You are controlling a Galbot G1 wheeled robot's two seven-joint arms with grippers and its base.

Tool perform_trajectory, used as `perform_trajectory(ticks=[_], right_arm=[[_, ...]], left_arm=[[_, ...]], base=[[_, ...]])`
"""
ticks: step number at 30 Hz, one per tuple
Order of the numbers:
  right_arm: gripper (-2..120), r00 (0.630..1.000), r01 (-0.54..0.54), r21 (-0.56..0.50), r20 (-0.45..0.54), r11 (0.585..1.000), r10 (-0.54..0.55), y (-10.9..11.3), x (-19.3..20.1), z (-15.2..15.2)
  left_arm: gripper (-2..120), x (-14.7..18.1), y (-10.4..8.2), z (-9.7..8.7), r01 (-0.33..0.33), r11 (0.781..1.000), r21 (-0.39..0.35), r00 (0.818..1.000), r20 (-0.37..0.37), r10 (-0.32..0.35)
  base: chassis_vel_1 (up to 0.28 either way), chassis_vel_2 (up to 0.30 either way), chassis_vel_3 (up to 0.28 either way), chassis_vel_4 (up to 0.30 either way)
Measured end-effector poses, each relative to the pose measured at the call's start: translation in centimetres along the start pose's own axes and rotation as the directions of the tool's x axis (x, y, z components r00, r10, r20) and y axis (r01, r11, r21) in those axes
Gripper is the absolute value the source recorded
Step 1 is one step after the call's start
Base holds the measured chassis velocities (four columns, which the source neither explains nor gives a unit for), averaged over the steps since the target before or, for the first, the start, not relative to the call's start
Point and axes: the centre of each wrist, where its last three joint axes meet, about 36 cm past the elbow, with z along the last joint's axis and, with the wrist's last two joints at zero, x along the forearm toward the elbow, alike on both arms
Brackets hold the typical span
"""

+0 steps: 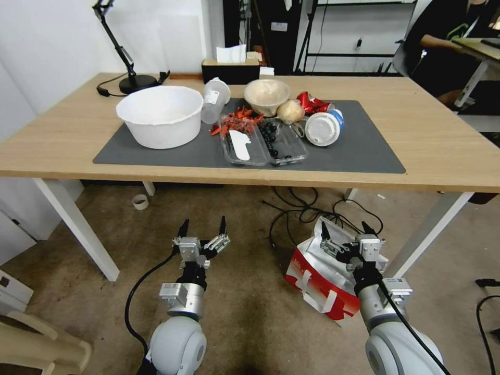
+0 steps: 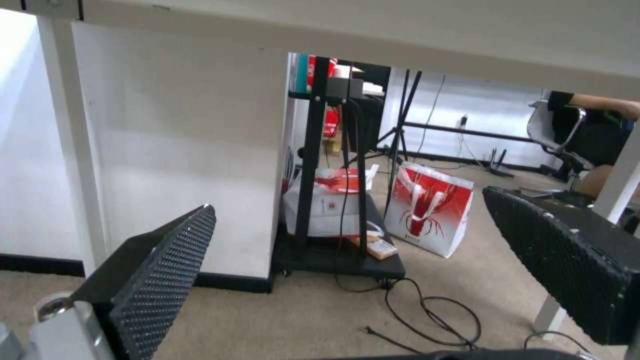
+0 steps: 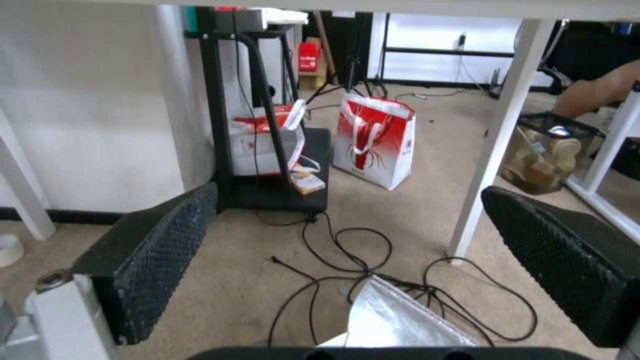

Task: Pick up the food delivery bag from the floor and place it on the table.

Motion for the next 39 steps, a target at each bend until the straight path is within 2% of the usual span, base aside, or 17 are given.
perform_trajectory(ticks=[39], right_arm=[[100, 1.000, -0.001, 0.003, 0.000, 1.000, 0.001, -0.16, -0.18, 0.07]], left_arm=[[100, -0.36, -0.50, 0.56, -0.010, 1.000, 0.015, 1.000, 0.013, 0.009]], base=[[0.000, 0.000, 0.000, 0.000]])
